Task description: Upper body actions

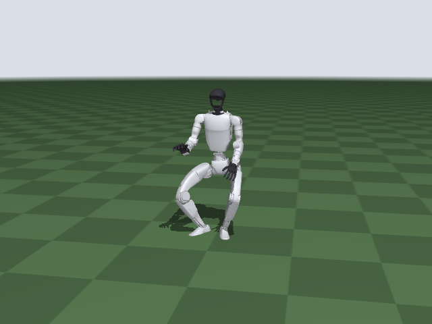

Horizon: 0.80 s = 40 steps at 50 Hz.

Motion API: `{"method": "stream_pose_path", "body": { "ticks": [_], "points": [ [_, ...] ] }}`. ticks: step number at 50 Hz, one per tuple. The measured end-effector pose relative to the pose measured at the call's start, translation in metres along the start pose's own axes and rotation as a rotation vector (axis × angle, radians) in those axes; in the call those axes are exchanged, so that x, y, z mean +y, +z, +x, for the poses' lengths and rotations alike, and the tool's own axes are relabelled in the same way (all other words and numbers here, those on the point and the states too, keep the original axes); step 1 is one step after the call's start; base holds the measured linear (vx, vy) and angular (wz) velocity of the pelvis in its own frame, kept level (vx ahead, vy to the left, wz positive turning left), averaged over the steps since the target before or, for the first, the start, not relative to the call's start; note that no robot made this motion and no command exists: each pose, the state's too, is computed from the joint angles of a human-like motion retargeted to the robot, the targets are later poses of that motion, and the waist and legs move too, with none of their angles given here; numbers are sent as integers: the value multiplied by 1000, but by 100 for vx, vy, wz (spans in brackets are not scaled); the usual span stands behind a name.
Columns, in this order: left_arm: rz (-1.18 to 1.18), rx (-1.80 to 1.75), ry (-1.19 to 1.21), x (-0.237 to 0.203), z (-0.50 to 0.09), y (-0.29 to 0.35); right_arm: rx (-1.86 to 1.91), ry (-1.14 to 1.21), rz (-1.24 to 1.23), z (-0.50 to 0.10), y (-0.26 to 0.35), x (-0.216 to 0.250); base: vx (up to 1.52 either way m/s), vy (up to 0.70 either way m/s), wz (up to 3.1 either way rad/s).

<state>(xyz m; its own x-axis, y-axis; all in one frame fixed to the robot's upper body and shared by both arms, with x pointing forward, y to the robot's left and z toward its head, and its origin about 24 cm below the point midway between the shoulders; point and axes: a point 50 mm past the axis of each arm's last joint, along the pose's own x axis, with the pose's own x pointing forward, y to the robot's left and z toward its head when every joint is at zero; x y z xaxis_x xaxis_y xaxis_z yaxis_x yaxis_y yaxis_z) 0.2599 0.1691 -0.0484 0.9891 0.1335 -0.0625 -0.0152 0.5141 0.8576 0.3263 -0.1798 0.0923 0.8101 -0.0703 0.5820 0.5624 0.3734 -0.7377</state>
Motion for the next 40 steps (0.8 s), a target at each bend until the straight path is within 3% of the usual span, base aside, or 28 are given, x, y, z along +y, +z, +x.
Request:
{"method": "stream_pose_path", "body": {
  "ticks": [6,15,40],
  "points": [
    [-7,-1,2,0,0,1,53,244,-93,-58,-16,32,0,0,0],
    [-12,0,0,-1,0,1,171,410,-75,-117,-23,51,0,0,0],
    [-19,7,-3,-3,-4,-2,370,420,97,-156,-20,60,0,0,0]
  ]
}}
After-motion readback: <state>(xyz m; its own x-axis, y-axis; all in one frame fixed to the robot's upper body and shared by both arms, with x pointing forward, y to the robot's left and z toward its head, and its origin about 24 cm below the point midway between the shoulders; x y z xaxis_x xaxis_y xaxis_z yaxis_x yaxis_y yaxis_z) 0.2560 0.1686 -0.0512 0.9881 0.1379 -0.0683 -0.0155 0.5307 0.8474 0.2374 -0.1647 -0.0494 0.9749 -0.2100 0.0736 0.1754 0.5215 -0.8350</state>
